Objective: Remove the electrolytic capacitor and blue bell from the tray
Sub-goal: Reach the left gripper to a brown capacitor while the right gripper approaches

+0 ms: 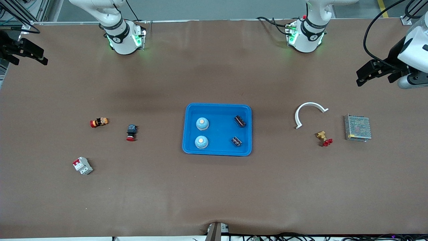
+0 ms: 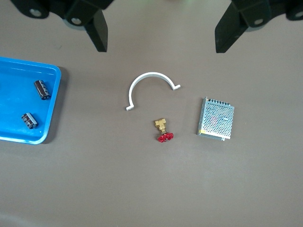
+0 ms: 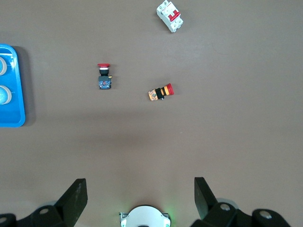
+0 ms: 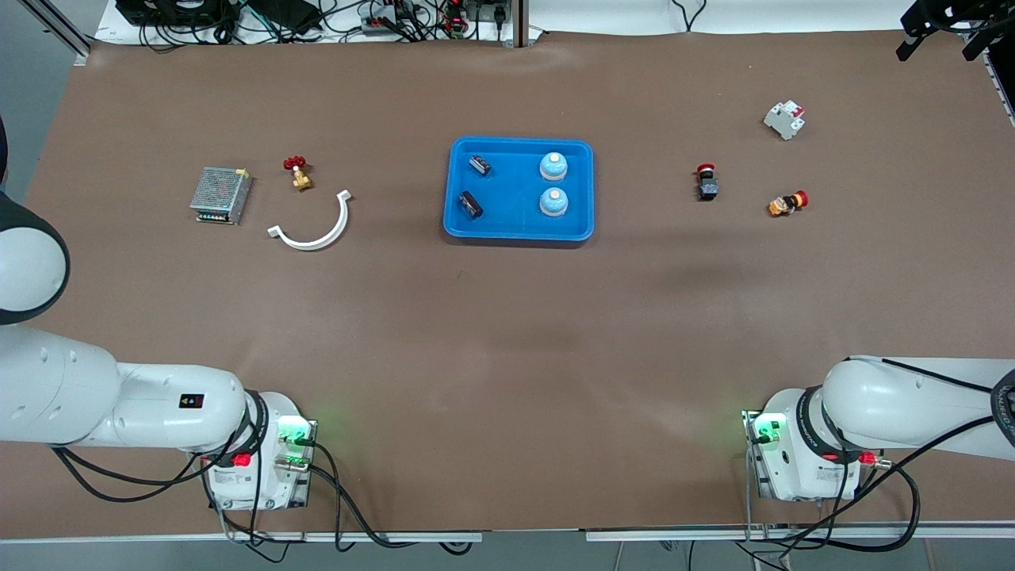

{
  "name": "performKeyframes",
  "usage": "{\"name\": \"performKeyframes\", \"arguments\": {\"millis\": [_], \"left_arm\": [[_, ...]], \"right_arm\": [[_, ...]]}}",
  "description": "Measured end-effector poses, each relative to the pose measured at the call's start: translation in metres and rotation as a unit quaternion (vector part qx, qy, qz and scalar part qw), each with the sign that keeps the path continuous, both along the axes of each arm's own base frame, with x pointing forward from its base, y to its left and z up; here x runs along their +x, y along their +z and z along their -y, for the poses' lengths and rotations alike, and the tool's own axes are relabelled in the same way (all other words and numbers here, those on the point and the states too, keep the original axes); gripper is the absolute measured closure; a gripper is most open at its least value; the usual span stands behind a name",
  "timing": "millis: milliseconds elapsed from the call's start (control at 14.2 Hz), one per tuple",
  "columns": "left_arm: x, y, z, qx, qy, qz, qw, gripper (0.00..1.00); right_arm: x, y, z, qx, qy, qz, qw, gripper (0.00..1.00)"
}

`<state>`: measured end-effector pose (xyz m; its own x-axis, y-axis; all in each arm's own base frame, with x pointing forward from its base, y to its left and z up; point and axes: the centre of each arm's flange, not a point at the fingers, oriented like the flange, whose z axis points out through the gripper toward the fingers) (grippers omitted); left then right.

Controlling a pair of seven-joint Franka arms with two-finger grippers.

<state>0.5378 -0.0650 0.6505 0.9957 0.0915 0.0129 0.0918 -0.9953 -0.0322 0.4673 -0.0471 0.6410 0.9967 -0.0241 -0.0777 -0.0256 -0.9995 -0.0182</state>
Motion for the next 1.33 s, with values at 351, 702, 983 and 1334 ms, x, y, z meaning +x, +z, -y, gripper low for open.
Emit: {"name": "performKeyframes", "arguments": {"millis": [351,702,983,1334], "left_arm": [[0.0,0.0,0.0,0.0,0.0,0.0,1.0,0.0],[0.018,-0.04,0.019,0.002,-0.004,-0.033,0.999,0.0],[0.028,-0.105,0.085,-0.001,0.049,-0.031,0.998,0.0],[0.013,-0.196,0.169,-0.017,0.131,-0.022,0.991,0.0]], "right_arm": [[0.001,0.0,-0.007,-0.001,0.007,0.0,1.0,0.0],[0.002,-0.001,-0.017,-0.002,0.018,0.0,1.0,0.0],[0.01,-0.005,-0.021,0.011,0.016,0.007,1.0,0.0],[0.019,-0.011,-0.053,0.026,0.026,0.01,0.999,0.0]]}}
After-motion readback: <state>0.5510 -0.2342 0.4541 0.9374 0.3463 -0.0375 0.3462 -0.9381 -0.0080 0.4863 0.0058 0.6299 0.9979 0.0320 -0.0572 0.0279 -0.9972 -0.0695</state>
